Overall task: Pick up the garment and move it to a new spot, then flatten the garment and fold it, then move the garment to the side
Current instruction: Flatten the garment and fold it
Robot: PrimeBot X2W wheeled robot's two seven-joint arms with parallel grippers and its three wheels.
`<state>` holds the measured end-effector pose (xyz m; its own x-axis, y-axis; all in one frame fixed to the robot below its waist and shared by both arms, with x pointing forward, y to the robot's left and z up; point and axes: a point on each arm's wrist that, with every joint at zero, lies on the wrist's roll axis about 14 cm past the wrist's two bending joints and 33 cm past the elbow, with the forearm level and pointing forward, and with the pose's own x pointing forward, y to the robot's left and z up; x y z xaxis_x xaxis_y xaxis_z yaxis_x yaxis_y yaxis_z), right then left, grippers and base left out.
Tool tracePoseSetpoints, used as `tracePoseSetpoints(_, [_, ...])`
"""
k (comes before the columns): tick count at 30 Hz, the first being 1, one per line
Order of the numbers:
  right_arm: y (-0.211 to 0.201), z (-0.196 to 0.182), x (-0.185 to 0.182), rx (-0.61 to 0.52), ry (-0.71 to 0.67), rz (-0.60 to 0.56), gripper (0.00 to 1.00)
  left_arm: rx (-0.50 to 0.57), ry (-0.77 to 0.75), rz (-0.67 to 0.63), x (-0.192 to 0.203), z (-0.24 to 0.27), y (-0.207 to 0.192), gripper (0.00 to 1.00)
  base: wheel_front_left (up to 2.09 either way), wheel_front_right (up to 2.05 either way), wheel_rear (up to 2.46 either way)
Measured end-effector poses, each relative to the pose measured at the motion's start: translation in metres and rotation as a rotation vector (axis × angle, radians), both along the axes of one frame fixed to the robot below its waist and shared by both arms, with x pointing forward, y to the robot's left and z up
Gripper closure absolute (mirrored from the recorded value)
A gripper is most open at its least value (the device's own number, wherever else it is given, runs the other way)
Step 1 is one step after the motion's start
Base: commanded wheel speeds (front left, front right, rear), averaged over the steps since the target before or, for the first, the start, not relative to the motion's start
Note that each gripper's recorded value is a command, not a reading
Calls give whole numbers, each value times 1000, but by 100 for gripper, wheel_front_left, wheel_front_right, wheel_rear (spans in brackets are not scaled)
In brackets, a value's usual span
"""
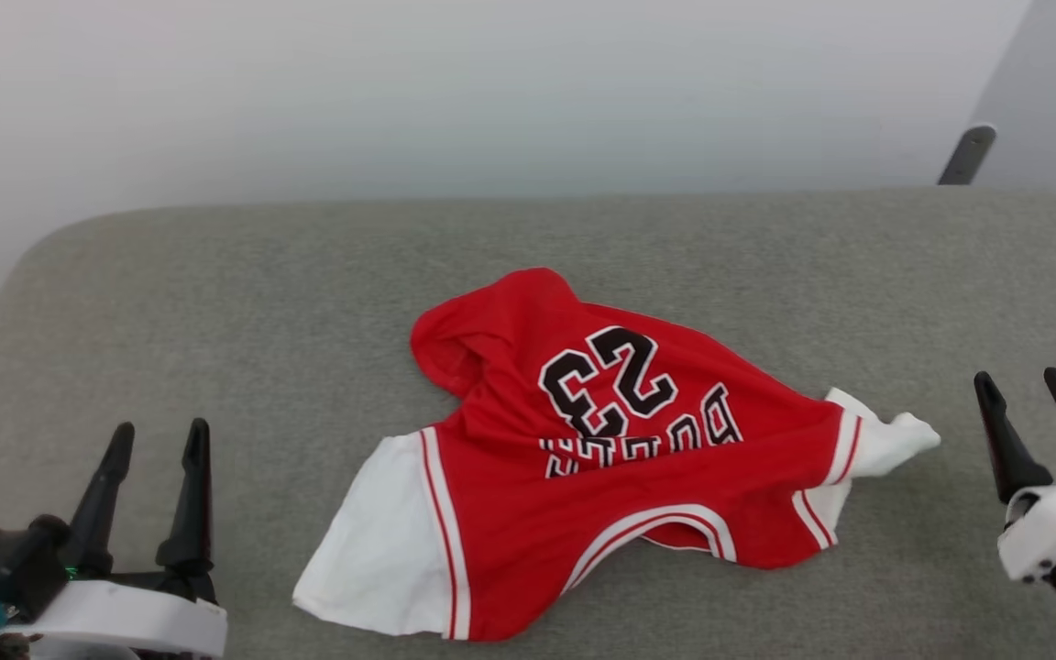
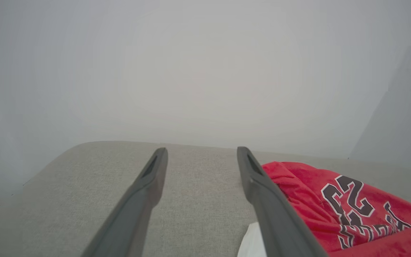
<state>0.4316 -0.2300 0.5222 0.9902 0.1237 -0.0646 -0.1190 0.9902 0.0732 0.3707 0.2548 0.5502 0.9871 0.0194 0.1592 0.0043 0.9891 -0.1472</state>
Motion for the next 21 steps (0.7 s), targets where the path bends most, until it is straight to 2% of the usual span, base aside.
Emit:
tracePoseSetpoints(14, [-10, 8, -43, 35, -164, -127, 0, 26, 48, -165, 45, 5, -37, 0, 0, 0, 0])
tracePoseSetpoints(21, [-8, -4, -50, 65, -147, -159, 0, 30, 77, -259, 67, 10, -59, 0, 0, 0, 0])
